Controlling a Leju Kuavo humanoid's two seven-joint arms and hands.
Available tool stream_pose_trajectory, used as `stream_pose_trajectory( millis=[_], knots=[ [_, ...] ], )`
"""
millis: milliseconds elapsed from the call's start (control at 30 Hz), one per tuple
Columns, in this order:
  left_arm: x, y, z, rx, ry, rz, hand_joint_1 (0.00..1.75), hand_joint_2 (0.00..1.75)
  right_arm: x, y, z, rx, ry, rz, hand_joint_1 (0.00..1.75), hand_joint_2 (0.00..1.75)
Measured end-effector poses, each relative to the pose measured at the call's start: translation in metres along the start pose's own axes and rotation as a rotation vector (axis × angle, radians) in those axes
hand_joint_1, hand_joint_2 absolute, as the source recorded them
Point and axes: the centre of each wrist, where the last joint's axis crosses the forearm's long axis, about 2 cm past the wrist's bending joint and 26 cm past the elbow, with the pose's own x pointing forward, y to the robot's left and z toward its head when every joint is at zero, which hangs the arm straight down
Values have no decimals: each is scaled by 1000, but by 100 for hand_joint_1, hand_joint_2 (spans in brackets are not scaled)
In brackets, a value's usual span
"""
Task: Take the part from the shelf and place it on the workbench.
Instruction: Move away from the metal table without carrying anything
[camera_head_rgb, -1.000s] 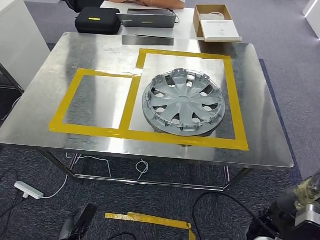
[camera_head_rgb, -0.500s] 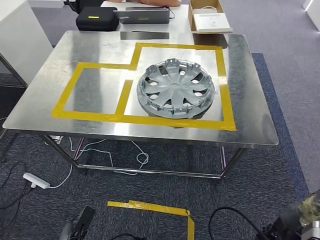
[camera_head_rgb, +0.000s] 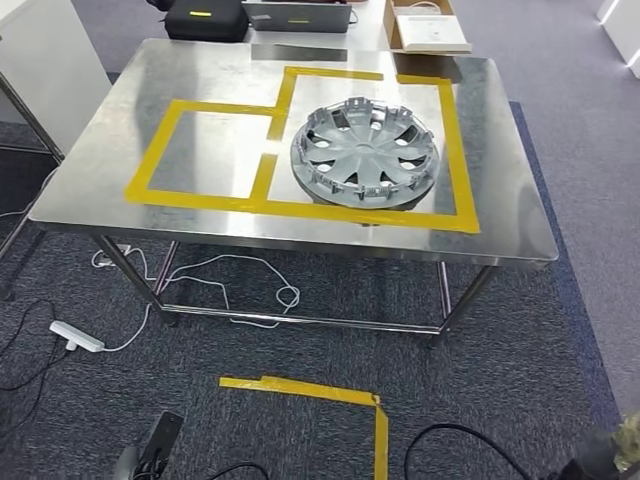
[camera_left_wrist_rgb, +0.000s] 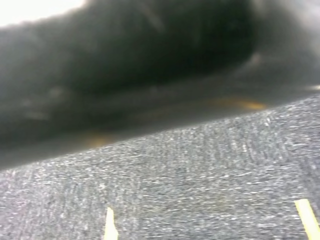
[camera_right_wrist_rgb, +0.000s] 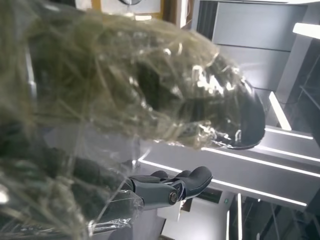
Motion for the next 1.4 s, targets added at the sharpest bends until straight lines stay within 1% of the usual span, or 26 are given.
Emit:
stream_pose_trajectory(
  millis=[267,833,1200,1400],
  knots=[
    [-1,-2,1,5,3,11,0,0,-2,-7,3,-18,5,12,0,0],
    [-1,1,0,24,6,35,0,0,-6,-11,7,-24,9,26,0,0],
    [-2,2,0,49,13,66,0,0,-18,-17,12,-67,78,21,0,0],
    [-5,3,2,56,24,76,0,0,-21,-18,18,-83,121,30,0,0]
  ],
)
